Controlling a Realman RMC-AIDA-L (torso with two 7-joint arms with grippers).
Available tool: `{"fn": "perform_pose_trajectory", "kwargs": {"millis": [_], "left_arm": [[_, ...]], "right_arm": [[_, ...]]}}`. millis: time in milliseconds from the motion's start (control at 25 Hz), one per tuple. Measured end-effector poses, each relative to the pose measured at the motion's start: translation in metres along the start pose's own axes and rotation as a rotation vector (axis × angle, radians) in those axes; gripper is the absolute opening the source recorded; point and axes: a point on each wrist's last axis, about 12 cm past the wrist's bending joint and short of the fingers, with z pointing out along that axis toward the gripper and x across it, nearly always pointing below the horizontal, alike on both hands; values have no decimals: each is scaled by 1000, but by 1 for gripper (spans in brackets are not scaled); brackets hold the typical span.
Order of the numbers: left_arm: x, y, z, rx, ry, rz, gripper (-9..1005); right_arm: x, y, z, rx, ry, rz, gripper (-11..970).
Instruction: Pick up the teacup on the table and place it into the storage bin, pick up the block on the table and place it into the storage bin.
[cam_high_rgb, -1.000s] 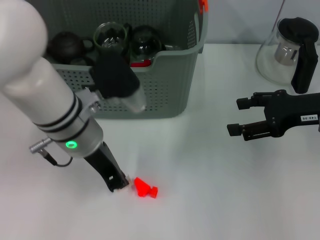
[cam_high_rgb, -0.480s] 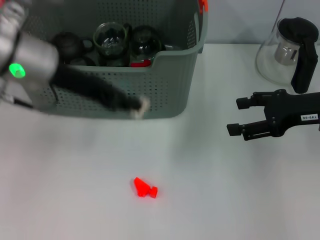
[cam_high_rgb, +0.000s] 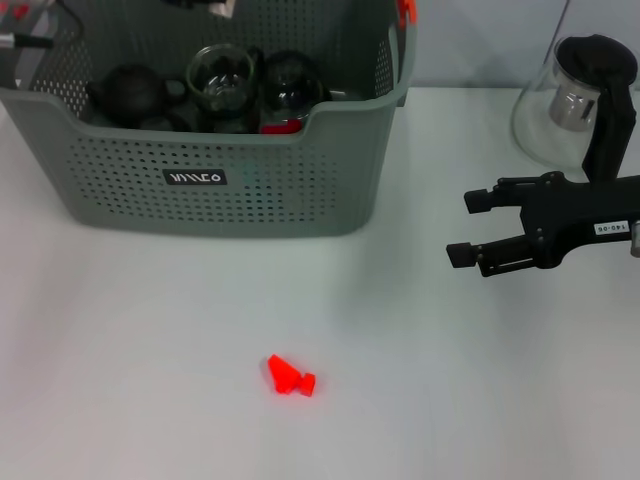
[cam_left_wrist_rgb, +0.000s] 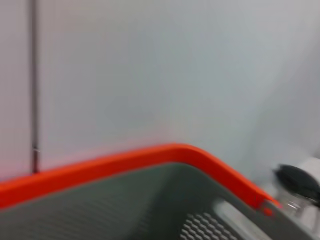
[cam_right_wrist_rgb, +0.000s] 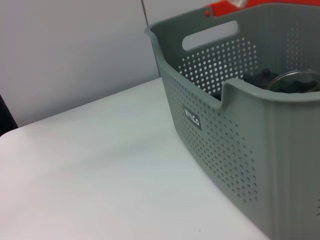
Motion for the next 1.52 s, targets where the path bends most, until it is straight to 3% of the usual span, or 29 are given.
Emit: {"fn": "perform_pose_trajectory", "kwargs": {"millis": [480, 600, 720, 800, 920, 1080, 1240, 1520], "left_arm": [[-2, 11, 9, -107, -66, -6, 214], [-3, 6, 1, -81, -70, 17, 331], [3, -16, -10, 61, -49, 117, 447], [13, -35, -15, 190, -28, 191, 655], [34, -63, -22, 376, 22, 293, 715], [63, -94, -22, 530, 140, 430, 794], [83, -108, -10, 569, 277, 493, 874], [104, -118, 17, 511, 494, 564, 959]], "right_arm": [[0, 0, 1, -6, 2, 8, 928], [-1, 1, 1, -9, 2, 6, 928], [-2, 1, 0, -16, 2, 3, 928], [-2, 1, 0, -16, 1, 2, 928], [-1, 1, 0, -16, 0, 5, 928], [0, 2, 0, -14, -1, 8, 928], [2, 1, -1, -8, -2, 15, 928], [3, 3, 2, -9, -9, 23, 928]]}}
